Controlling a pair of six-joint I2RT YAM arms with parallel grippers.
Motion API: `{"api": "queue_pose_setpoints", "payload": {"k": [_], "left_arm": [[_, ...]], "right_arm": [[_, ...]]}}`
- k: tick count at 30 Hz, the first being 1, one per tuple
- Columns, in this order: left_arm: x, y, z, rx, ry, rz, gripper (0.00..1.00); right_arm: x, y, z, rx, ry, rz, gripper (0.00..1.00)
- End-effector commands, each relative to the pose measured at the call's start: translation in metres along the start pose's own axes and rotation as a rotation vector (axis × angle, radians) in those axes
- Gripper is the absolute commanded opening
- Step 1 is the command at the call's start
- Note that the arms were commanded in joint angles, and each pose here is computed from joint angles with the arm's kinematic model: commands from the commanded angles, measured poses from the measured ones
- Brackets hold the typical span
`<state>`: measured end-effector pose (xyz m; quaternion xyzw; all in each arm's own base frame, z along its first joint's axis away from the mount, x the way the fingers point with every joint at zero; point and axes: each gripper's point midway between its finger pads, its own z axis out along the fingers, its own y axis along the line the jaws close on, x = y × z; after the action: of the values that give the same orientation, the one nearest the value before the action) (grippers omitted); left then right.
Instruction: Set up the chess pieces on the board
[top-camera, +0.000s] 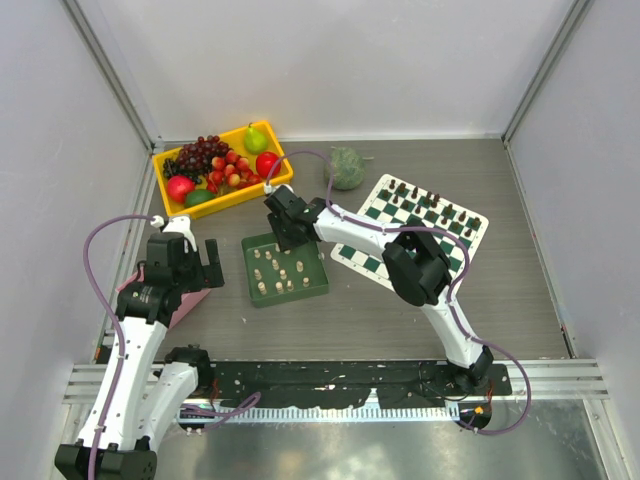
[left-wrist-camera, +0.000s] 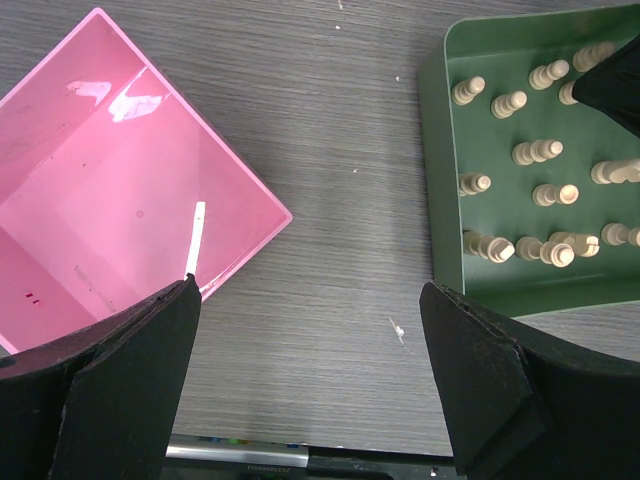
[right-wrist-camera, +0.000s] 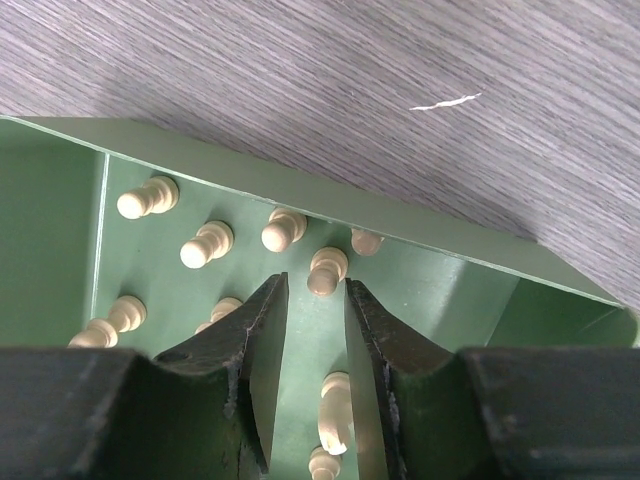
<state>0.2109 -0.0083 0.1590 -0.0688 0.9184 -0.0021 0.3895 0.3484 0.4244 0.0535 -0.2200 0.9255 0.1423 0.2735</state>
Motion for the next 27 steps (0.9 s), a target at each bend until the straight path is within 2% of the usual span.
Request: {"api": "queue_pose_setpoints", "payload": {"k": [1, 5, 17, 20, 21, 27], "left_arm": [[-0.014, 0.001, -0.006, -0.005, -0.044, 0.01, 1.0], [-0.014, 0.001, -0.005, -0.004, -0.043, 0.012, 0.99], [-0.014, 0.001, -0.006, -0.005, -0.046, 0.01, 0.99], [-0.014, 0.002, -0.006, -0.008, -0.045, 0.009, 1.0], [-0.014, 0.002, -0.006, -0.008, -0.046, 0.009, 1.0], [-0.013, 0.002, -0.006, -0.008, -0.042, 0.009, 0.99]], "right_arm": [[-0.003, 0.005, 0.0, -0.013, -0.005, -0.01, 0.35], [-0.002, 0.005, 0.001, -0.012, -0.002, -0.012, 0.34], [-0.004, 0.005, 0.002, -0.009, -0.008, -0.022, 0.24], [-0.007, 0.004, -0.002, -0.006, -0.018, -0.027, 0.22], [-0.008, 0.004, -0.003, -0.006, -0.018, -0.029, 0.18], [-0.021, 0.006, -0.019, -0.017, -0.058, -0.035, 0.16]]}}
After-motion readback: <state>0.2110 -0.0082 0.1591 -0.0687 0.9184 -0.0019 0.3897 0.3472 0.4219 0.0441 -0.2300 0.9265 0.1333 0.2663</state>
